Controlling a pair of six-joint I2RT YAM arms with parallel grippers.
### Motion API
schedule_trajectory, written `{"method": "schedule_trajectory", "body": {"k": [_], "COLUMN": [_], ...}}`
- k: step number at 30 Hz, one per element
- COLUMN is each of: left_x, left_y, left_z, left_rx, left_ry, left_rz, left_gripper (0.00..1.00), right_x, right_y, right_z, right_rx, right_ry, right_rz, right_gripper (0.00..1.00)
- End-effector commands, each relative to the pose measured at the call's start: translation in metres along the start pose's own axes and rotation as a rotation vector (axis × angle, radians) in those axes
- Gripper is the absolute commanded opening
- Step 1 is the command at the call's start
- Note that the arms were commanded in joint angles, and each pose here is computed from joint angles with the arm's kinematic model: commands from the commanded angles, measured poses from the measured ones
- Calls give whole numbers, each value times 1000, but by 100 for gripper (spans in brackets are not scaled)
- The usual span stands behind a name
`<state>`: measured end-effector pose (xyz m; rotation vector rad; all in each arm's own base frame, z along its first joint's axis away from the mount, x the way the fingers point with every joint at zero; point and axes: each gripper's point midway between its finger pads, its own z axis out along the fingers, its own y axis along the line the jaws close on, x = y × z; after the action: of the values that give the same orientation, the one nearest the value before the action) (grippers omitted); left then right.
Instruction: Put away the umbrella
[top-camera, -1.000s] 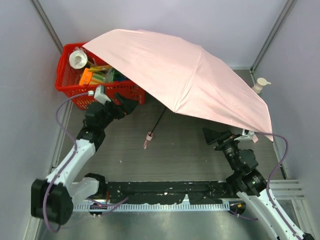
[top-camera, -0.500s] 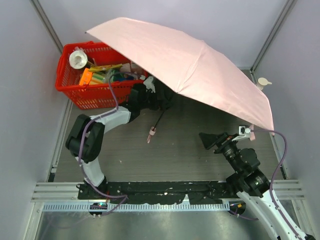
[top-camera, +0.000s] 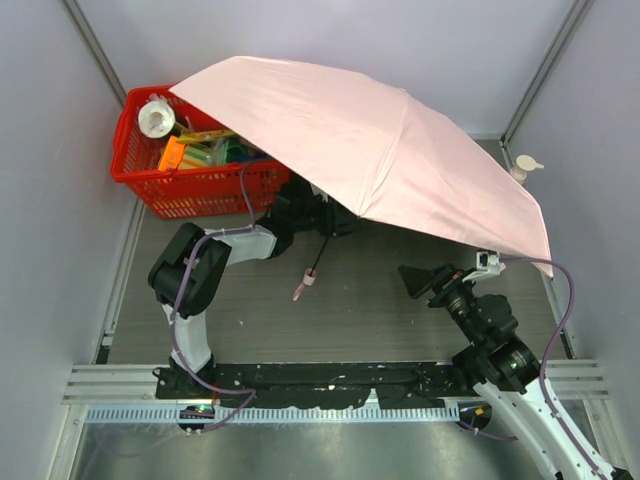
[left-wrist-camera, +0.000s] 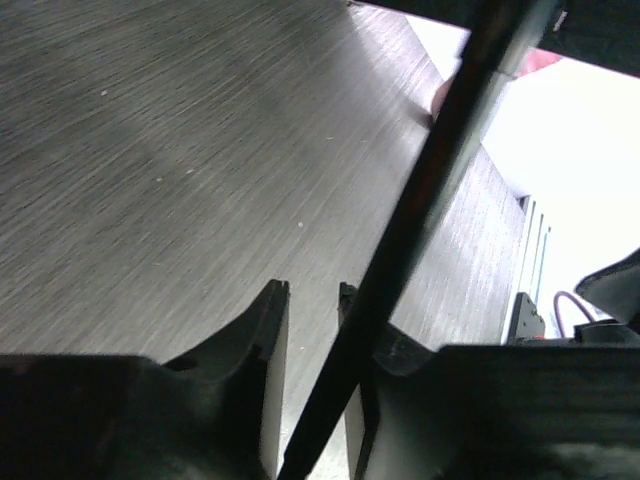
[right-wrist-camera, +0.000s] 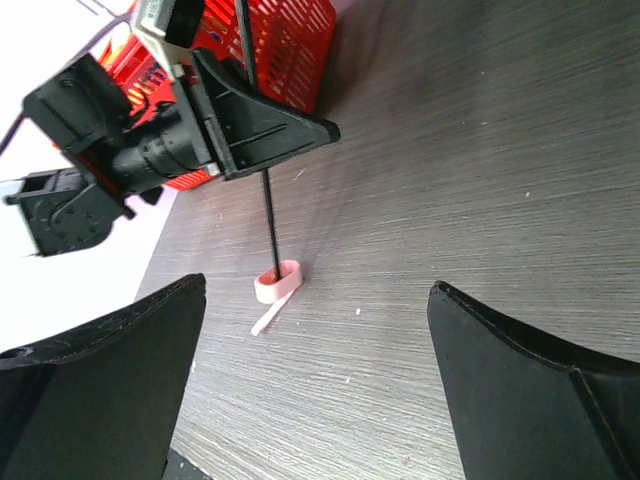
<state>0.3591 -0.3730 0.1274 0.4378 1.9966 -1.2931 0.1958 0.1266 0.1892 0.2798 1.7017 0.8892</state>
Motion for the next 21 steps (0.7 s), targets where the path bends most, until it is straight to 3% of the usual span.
{"method": "schedule_trajectory", "body": {"k": [1,7,16,21], "left_x": [-52,-90,-169,-190], "left_y": [-60,-115,-206,-251], "left_z": [-11,-23,-71,-99], "left_rx": [49,34,53,-18], "left_ry": [-116,-144,-318,-359], "left_rz": [94,163,261,204], "left_gripper": [22,1,0,0], "right_x": [-16,-25,-43,-58], "right_y": [1,4,12,30], "right_z": [1,1,-4,-4], "right_rx": [36,49,53,36], "right_ry": [-48,-67,-98,-90], "right_rz": [9,1,-41,-73], "right_gripper": [96,95,95,95]}}
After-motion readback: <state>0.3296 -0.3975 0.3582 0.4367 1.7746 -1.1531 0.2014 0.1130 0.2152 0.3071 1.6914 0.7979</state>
